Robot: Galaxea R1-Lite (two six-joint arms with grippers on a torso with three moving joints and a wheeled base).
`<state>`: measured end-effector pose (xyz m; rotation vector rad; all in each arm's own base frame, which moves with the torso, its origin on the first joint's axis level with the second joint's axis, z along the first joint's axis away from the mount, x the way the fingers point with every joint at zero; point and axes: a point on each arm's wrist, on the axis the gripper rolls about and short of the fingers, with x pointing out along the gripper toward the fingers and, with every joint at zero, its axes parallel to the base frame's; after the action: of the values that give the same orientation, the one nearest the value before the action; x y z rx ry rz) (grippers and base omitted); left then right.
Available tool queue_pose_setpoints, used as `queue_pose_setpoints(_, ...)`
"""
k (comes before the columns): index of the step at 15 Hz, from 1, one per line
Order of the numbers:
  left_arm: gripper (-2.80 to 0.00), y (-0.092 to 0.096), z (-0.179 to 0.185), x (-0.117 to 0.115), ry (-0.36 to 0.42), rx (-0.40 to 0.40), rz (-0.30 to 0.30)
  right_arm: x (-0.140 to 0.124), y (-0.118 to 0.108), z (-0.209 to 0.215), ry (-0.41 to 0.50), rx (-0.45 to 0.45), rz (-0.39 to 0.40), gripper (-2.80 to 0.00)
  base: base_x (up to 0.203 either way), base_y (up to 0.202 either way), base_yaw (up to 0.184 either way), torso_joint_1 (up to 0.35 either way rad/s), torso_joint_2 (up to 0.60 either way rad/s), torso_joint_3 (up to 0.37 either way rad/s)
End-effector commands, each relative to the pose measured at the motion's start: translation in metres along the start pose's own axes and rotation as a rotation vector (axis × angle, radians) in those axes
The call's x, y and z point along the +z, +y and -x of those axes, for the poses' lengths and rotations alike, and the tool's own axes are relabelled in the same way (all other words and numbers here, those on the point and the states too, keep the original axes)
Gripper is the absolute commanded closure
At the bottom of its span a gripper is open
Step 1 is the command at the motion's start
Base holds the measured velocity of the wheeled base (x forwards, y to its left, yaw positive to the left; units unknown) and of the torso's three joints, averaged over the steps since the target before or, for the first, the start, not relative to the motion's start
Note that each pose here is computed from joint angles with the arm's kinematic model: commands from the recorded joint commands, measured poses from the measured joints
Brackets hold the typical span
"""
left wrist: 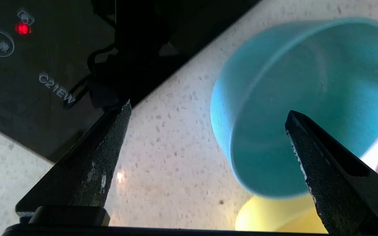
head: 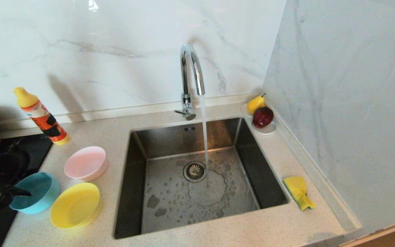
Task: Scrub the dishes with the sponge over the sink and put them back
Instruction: Wash the bowl
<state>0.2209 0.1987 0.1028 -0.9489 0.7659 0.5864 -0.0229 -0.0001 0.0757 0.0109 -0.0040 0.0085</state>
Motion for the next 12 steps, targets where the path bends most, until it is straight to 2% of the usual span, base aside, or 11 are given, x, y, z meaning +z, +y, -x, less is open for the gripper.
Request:
queue_pose_setpoints(1, -2.80, 0.0038, -0.0080, -0.0021, 0.020, 0.012, 0.015, 0.0000, 0.0000, 0.0001, -0.002, 0.001, -0.001, 0.00, 0.000, 0.000, 0.000, 0.000, 0.00, 0.000)
queue_pose_setpoints(10, -2.80, 0.0055, -0.0166, -0.0041, 0.046, 0.022, 0.021, 0.0000, 0.0000, 0.0000, -0.001, 0.001, 0.000, 0.00, 0.000, 0.000, 0.000, 0.000, 0.00, 0.000)
queue_pose_setpoints(12, 0.00, 0.0042, -0.0158, -0.0021, 0.037, 0.022, 0.023, 0.0000, 0.0000, 0.0000, -0.001, 0.001, 0.000, 0.00, 0.000, 0.000, 0.000, 0.000, 0.00, 0.000)
